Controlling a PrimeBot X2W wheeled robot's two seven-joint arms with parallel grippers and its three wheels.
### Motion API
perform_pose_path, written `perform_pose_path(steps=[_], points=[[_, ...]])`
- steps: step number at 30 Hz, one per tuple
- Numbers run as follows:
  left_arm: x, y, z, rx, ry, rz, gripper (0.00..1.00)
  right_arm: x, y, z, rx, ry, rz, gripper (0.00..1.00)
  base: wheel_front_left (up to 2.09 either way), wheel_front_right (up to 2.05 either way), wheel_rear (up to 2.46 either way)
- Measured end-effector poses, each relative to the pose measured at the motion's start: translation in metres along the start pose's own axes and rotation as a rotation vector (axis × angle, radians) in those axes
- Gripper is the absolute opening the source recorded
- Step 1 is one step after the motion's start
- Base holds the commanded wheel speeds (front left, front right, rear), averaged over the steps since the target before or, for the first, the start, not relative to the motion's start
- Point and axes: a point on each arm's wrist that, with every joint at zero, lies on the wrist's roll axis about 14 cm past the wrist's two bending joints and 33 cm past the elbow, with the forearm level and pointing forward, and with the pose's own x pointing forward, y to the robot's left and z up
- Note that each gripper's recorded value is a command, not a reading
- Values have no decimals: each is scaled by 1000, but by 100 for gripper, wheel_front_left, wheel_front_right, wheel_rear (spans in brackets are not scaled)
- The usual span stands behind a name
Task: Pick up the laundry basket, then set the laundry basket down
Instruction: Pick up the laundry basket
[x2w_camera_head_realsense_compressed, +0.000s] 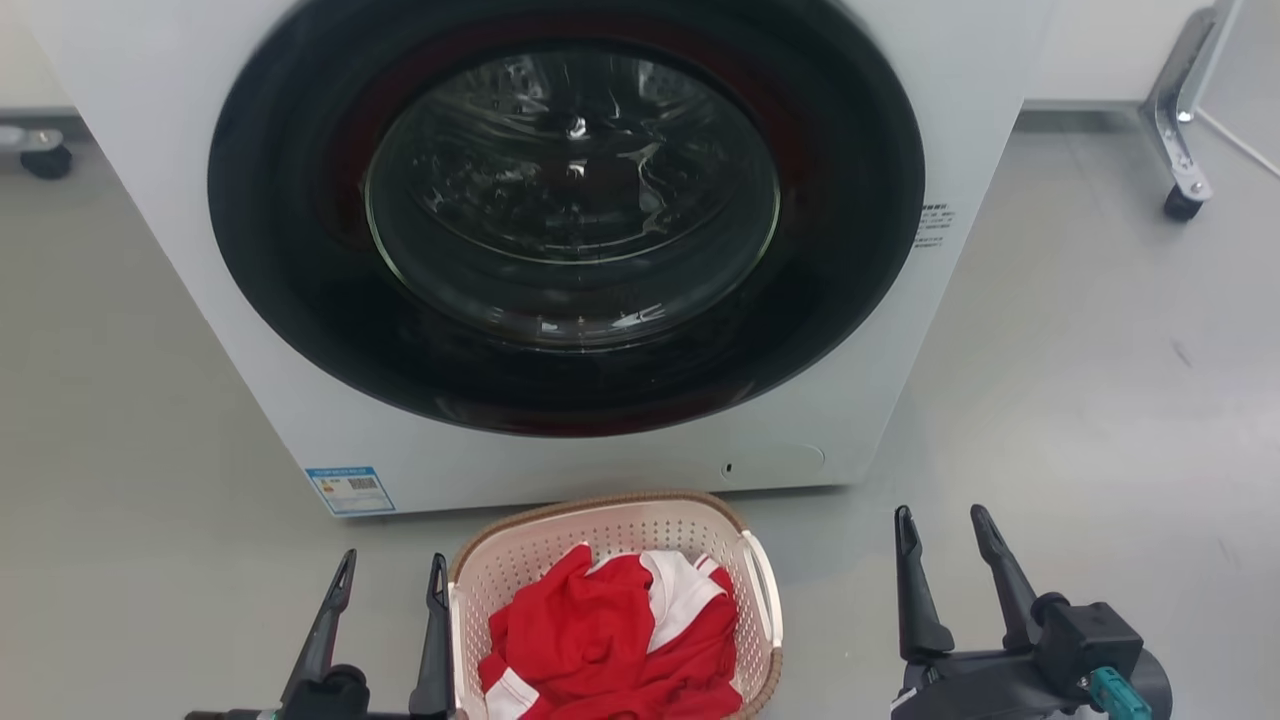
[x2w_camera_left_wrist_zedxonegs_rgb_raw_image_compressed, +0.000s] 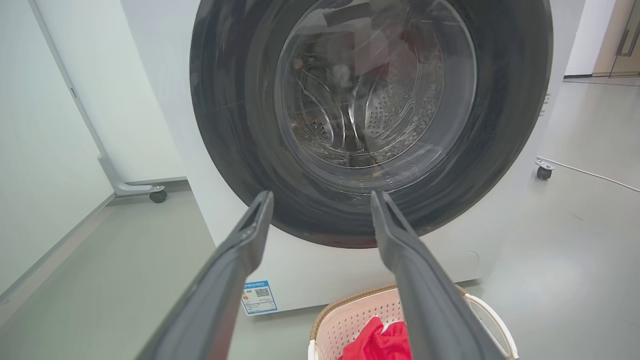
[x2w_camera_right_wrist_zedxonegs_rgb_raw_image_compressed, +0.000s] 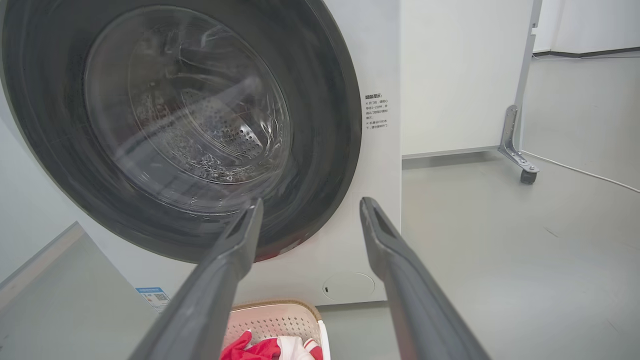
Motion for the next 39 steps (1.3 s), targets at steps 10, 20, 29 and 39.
perform_pose_path(steps=[10,20,29,39], points=[[26,2,-27,-4,72,9,100,29,-22,-14,-3,30,-53,100,0,0,0],[56,6,-74,-11,194,24,100,62,-39,-54,-20,117,-79,100,0,0,0],[76,13,-126,-24,320,48,100,92,-42,-99,-28,206,-52,100,0,0,0],[100,22,-179,-46,438,80,100,126,-42,-154,-36,296,-16,100,0,0,0]])
